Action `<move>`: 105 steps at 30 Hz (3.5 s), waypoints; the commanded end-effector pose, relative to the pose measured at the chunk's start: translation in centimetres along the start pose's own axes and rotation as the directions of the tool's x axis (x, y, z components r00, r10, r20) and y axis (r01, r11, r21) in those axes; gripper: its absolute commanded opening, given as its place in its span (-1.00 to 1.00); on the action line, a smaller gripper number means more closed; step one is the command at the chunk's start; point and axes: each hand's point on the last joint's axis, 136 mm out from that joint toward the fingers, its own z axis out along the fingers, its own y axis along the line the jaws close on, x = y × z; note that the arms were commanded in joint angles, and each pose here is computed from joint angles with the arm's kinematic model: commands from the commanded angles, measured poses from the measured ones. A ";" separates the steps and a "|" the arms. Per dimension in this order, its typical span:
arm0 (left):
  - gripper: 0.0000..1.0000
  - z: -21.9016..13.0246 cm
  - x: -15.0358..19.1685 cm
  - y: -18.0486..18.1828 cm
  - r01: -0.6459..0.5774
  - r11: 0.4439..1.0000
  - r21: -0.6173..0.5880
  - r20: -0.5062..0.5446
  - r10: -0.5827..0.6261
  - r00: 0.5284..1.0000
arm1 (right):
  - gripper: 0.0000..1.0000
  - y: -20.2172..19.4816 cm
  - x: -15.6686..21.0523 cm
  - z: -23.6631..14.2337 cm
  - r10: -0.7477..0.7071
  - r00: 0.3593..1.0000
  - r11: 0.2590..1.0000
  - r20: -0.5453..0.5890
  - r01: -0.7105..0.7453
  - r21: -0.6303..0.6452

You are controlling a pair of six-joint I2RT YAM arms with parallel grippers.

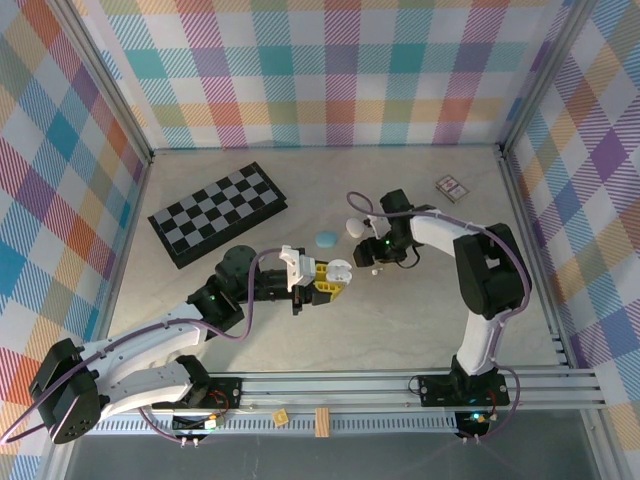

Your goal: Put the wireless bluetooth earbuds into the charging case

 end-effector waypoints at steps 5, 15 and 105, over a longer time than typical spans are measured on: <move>-0.90 0.5 -1.1 0.6 -0.014 1.000 -0.019 0.041 0.015 0.999 | 0.37 1.8 4.7 -0.8 0.053 0.994 0.996 -0.096 -0.059 -0.060; -0.90 0.8 -1.1 0.4 -0.014 1.000 -0.002 0.042 0.014 0.999 | 0.25 1.1 3.4 -3.2 0.064 0.996 0.997 -0.056 -0.062 0.039; -0.89 1.2 5.1 7.0 0.149 0.977 -0.152 -0.053 -0.159 0.986 | -0.64 11.0 0.8 -21.4 -0.448 0.714 0.893 0.538 0.388 0.229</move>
